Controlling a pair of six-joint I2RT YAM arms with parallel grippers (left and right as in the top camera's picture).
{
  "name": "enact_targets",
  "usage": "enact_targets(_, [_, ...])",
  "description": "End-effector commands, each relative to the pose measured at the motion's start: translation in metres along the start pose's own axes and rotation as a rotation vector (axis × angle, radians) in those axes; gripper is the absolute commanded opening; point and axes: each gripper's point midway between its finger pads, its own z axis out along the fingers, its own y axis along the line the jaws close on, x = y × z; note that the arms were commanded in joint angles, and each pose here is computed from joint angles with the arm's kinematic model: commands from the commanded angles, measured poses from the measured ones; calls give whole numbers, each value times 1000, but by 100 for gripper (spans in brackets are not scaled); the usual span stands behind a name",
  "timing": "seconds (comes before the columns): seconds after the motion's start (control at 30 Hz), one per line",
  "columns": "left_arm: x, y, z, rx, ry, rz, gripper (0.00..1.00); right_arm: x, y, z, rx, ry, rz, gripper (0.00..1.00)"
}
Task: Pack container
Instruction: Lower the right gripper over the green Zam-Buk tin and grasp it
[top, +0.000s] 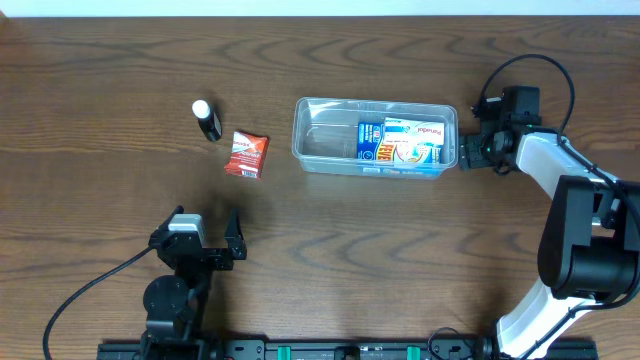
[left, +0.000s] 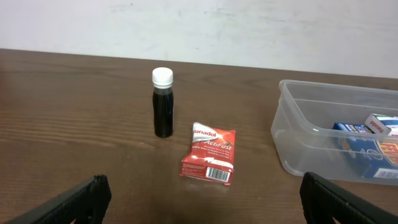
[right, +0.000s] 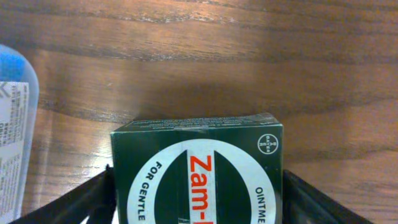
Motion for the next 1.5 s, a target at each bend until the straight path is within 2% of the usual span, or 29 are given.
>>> enact_targets(0.0, [14, 0, 3, 5, 32, 13, 98, 5, 0, 4, -4, 14, 10, 76])
enact_targets(0.17, [14, 0, 3, 6, 32, 13, 98, 6, -1, 4, 6, 22, 10, 68])
enact_targets(0.57, [14, 0, 3, 5, 32, 13, 98, -2, -7, -8, 41, 16, 16, 57])
enact_targets(0.83, [14, 0, 3, 6, 32, 13, 98, -19, -7, -55, 43, -9, 51, 58])
enact_targets(1.1, [14, 0, 3, 6, 32, 13, 98, -42, -2, -124, 29, -118, 108, 58])
enact_targets(1.27, [14, 0, 3, 5, 32, 13, 98, -53, 18, -160, -64, -204, 153, 52])
enact_targets(1.47, [14, 0, 3, 6, 32, 13, 98, -59, 54, -184, -115, -252, 119, 50])
